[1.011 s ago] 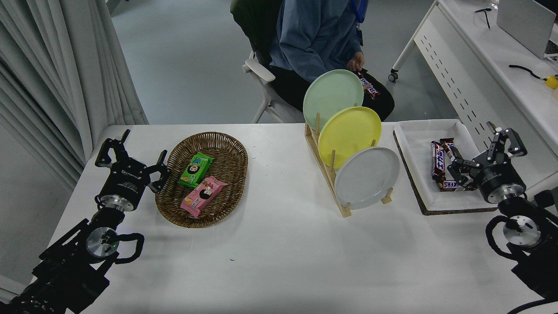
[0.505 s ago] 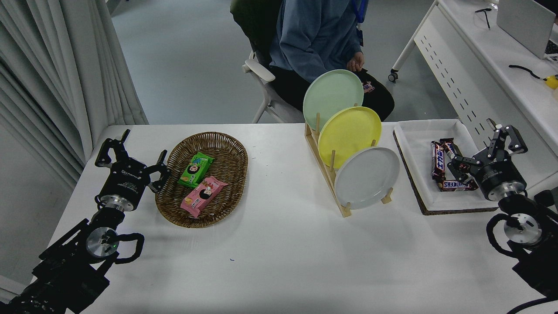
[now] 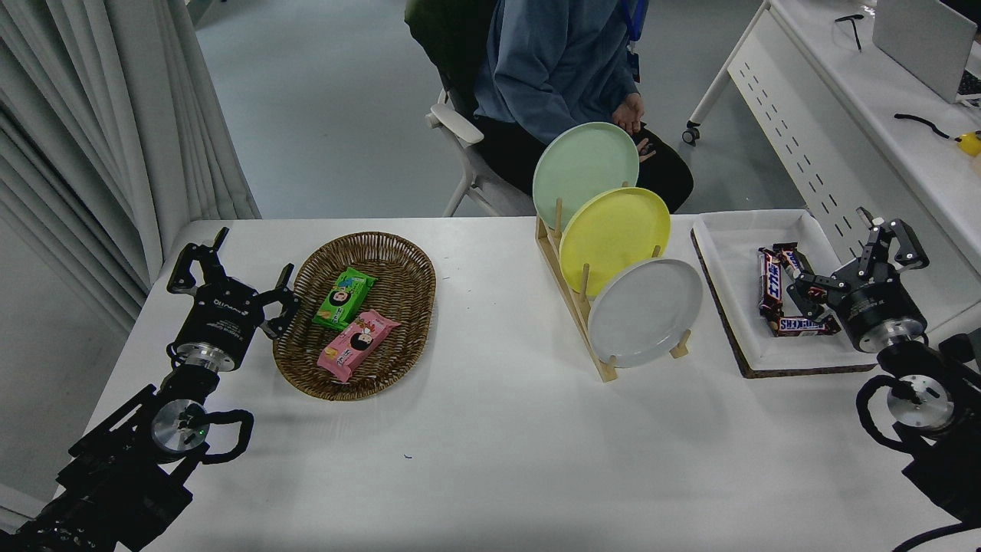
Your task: Place the plate on the table
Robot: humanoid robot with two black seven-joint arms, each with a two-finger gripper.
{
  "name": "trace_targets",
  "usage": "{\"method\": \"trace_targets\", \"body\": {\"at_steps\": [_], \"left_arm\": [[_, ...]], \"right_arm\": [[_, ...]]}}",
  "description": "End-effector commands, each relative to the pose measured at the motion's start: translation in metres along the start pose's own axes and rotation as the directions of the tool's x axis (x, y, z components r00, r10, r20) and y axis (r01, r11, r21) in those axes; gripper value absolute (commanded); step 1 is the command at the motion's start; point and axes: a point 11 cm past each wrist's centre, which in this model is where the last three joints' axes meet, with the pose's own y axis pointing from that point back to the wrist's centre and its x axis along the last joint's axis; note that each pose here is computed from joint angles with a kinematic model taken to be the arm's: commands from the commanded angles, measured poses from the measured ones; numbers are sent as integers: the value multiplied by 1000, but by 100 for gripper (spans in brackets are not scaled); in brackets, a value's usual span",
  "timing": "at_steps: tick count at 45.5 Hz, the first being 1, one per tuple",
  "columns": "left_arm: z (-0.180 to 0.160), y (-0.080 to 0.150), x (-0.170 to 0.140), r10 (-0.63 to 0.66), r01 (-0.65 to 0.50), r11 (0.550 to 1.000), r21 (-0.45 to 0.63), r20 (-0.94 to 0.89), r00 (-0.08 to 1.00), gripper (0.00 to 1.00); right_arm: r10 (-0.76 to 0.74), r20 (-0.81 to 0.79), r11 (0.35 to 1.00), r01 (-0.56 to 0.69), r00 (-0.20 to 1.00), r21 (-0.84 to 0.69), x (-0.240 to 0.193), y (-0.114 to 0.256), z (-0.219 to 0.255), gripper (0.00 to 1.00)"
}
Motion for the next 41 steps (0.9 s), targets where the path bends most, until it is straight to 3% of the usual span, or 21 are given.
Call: {"method": "trace_targets", "body": {"at_steps": [1,8,17,27,41], "left_arm": [[0,0,0,-1,1,1000,-1,0,1000,100],[0,0,0,1,-1,1000,-1,0,1000,100],[0,0,0,0,0,1000,-1,-1,1000,100],[0,0,0,-1,1,1000,0,0,1000,100],[0,0,0,-1,1,1000,0,0,1000,100]], "right_arm": [[-8,-108,1000,7,994,-10,13,1,-27,100],[-161,-272,984,135,949,-115,-11,-7,-48,100],[-292,-395,947,203,871,-250,-17,6,-70,100],[-407,-380,883,251,831,-397,-31,27,-49,100],[-395,-325,863,226,859,-452,-34,30,-40,100]]}}
